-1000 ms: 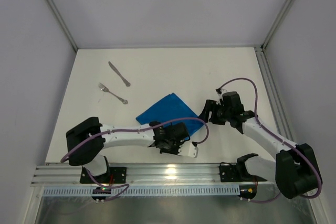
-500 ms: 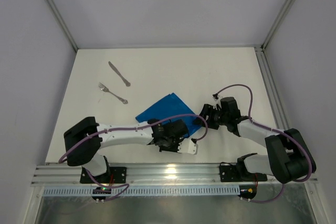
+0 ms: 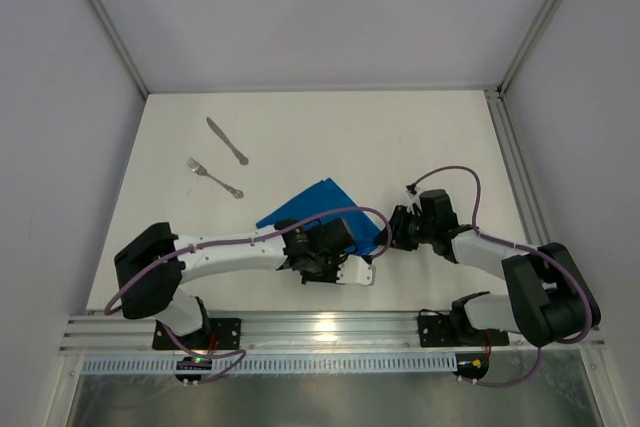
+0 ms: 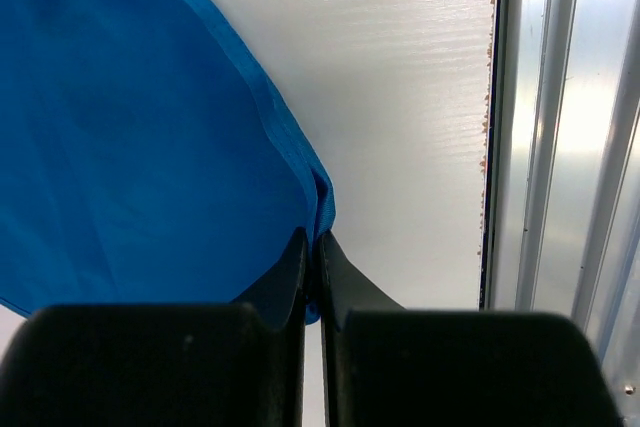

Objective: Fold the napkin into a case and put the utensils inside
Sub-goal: Pick up the upper triangle-folded napkin from the center of the board, then turn over the upper triangle folded napkin at the center of the board.

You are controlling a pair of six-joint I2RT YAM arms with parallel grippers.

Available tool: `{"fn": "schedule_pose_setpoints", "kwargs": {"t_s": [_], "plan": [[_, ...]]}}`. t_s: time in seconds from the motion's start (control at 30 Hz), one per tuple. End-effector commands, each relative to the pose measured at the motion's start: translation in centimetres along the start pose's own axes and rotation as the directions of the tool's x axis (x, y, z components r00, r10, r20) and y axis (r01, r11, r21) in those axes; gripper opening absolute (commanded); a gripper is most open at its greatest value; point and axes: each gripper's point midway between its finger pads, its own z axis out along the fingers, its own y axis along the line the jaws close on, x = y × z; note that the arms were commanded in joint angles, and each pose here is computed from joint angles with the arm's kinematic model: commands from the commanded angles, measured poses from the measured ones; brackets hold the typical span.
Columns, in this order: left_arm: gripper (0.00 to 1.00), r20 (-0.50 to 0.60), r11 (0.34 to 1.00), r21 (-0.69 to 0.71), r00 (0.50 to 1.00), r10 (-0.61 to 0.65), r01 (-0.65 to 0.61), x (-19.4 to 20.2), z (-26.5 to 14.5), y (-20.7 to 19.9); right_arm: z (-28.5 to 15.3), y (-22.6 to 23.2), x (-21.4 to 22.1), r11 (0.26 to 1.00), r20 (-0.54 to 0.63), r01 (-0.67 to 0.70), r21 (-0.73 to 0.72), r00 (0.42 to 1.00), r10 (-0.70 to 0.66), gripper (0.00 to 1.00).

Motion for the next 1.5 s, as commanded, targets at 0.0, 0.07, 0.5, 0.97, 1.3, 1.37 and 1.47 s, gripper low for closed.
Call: {"fn": "schedule_pose_setpoints", "kwargs": {"t_s": [0.0,0.07,0.5,0.97,1.3,1.37,1.47], "plan": [[0.00,0.079,0.999,-0.006,0.996,-0.032,0.032,-1.8,-2.3,0.8,0.0,-1.3,1.4,0.999,-0.042,-0.012,0.049,0.999,0.014,0.27],[0.00,0.085,0.999,-0.006,0.995,-0.044,0.044,-1.9,-2.7,1.1,-0.3,-0.9,1.0,0.999,-0.034,-0.005,0.041,0.999,0.007,0.18],[0.00,0.161,0.983,0.015,0.970,-0.184,0.184,-2.7,-9.4,3.8,-6.3,4.5,-5.5,0.991,0.072,0.074,0.110,0.994,-0.082,0.04],[0.00,0.325,0.954,-0.116,0.918,-0.228,0.278,-6.5,-18.1,7.7,-15.5,8.9,-11.8,0.944,0.181,0.154,0.292,0.960,-0.213,0.04],[0.00,0.458,0.936,0.008,0.831,-0.316,0.351,-12.8,-16.4,9.5,-21.6,4.0,-13.7,0.826,0.199,0.088,0.557,0.951,-0.236,0.04],[0.00,0.490,0.932,0.020,0.809,-0.325,0.363,-14.8,-16.2,10.3,-23.1,3.0,-14.4,0.807,0.226,0.055,0.588,0.947,-0.229,0.04],[0.00,0.516,0.933,0.046,0.792,-0.328,0.356,-17.8,-15.6,10.4,-24.3,1.5,-14.8,0.780,0.230,0.021,0.625,0.950,-0.209,0.04]]}}
